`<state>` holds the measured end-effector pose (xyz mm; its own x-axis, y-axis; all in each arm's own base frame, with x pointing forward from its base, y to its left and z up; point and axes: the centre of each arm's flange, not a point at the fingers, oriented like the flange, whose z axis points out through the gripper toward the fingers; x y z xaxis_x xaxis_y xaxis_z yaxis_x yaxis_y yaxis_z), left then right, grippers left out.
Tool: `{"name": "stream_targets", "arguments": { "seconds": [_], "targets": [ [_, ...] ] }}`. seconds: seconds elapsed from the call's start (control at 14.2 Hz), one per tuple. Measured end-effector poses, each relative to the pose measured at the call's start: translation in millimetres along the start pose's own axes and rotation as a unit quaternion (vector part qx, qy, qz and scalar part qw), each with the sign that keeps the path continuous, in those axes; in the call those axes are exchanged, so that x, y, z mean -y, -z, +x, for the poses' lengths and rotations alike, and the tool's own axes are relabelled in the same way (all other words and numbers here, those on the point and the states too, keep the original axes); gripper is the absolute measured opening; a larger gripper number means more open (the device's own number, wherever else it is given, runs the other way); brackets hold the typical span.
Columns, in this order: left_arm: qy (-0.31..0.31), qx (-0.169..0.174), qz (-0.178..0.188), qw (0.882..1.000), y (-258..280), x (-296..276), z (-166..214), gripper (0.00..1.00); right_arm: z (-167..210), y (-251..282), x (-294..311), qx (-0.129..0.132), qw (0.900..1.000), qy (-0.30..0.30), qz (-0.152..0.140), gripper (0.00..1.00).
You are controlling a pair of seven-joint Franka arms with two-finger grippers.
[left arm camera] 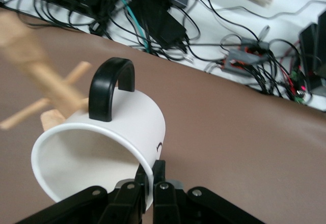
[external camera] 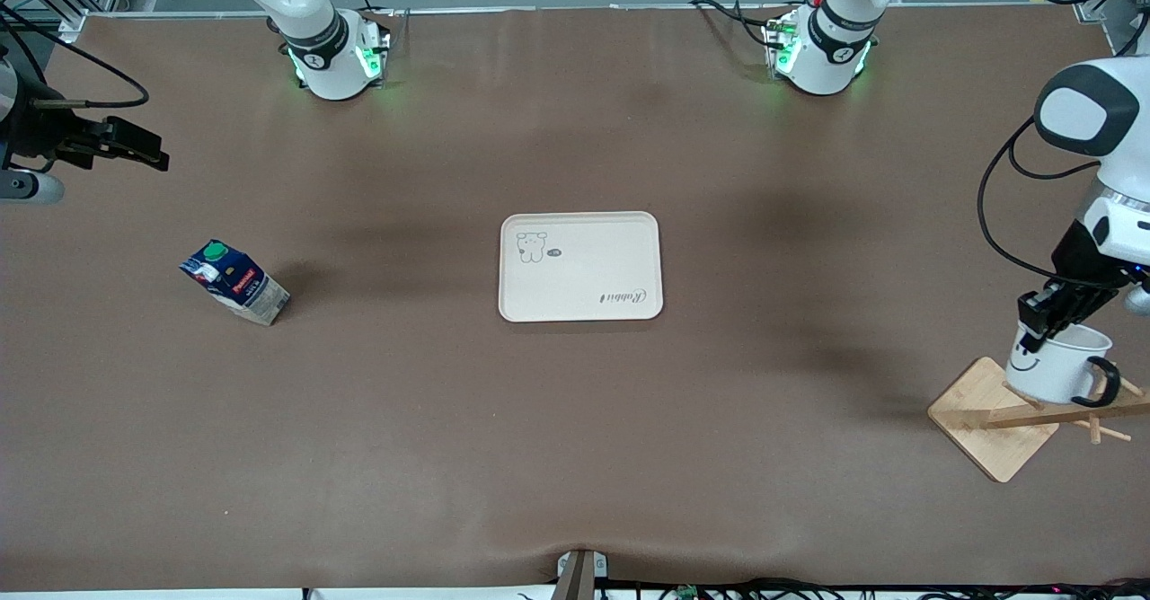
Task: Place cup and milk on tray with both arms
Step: 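Grasp the mug rim and lift it off the stand, then carry the mug to the tray while the right gripper reaches the milk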
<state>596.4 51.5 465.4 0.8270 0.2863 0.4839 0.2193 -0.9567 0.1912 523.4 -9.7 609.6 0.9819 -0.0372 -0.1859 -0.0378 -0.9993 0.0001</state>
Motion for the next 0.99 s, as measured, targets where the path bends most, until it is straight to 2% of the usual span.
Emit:
{"name": "stream_targets", "arguments": {
  "seconds": [0.56, 0.85, 0.99],
  "targets": [
    [0.038, 0.085, -0.025, 0.995, 15, -107, -43, 0.07, 1, 0, 3, -0.001, 1.0, 0.003, 0.0, 1.0],
    [0.056, 0.157, -0.02, 0.986, 9, -174, -90, 0.07, 2, 0, 3, -0.004, 1.0, 0.003, 0.0, 1.0],
    [0.074, 0.208, -0.006, 0.975, 4, -212, -122, 0.07, 3, -1, 3, -0.004, 1.0, 0.003, 0.0, 1.0]
  ]
}}
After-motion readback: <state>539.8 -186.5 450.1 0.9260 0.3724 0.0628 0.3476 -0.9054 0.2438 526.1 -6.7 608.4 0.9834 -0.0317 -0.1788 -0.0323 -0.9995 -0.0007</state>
